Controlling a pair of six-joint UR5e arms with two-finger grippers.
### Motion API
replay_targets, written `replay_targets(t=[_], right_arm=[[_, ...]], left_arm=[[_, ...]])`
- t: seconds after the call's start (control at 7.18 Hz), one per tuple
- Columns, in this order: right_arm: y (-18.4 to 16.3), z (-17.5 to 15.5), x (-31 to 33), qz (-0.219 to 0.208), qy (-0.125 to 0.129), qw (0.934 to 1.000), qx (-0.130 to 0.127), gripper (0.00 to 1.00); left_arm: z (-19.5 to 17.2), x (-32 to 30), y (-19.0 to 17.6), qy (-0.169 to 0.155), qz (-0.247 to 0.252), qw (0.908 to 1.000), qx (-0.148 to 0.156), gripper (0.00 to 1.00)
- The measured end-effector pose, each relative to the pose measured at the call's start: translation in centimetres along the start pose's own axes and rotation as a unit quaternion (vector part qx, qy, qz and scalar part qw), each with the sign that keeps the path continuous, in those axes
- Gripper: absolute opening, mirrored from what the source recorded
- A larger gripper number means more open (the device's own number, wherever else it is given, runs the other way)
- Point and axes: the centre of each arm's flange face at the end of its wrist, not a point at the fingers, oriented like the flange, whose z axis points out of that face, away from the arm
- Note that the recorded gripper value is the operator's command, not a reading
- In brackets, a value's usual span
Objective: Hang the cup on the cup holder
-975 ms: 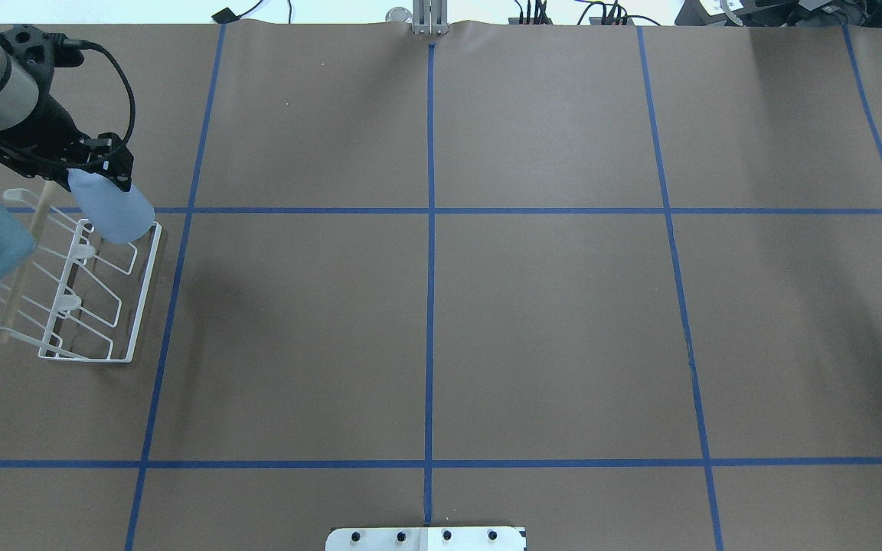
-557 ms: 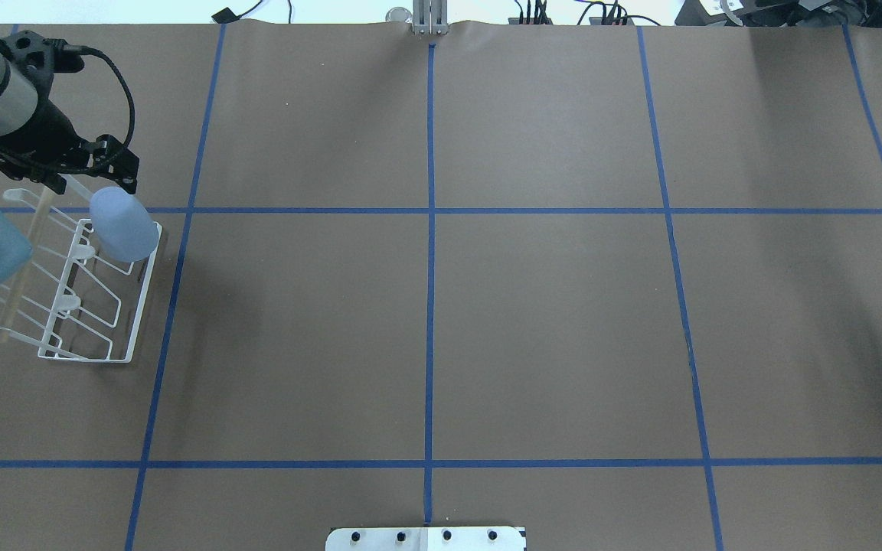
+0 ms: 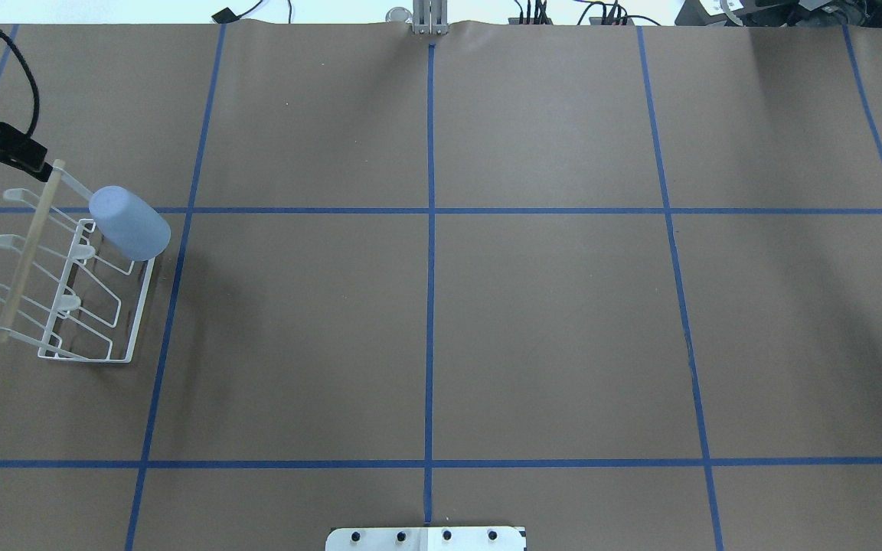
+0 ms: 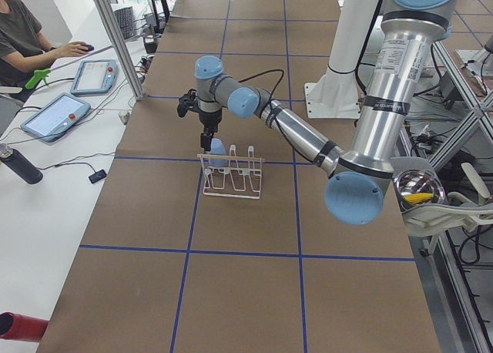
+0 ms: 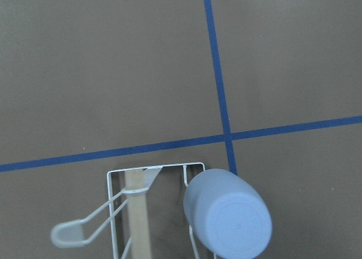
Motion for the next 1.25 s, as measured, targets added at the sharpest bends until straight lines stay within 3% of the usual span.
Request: replay_targets(t=[0.28,0.56,1.25], right_arm=[[0.4,-1.7,0.8,0.017,0.006,0.9998,0.000,1.00],[1.7,-1.9,2.1,0.015,0.010,0.9998,-0.003,1.00],[2.8,-1.9,2.4,-0.003,0.010,0.9999,-0.005,1.00]], left_arm=[[-0.3,-11.0,1.0,-0.015,0.037,0.9992,-0.009,0.98],[-0.4,-19.4,2.1,-0.012,0.043,0.9989,-0.017,0.98],[-0.6,-21.4,2.6,-0.003,0.037,0.9992,-0.017,0.98]])
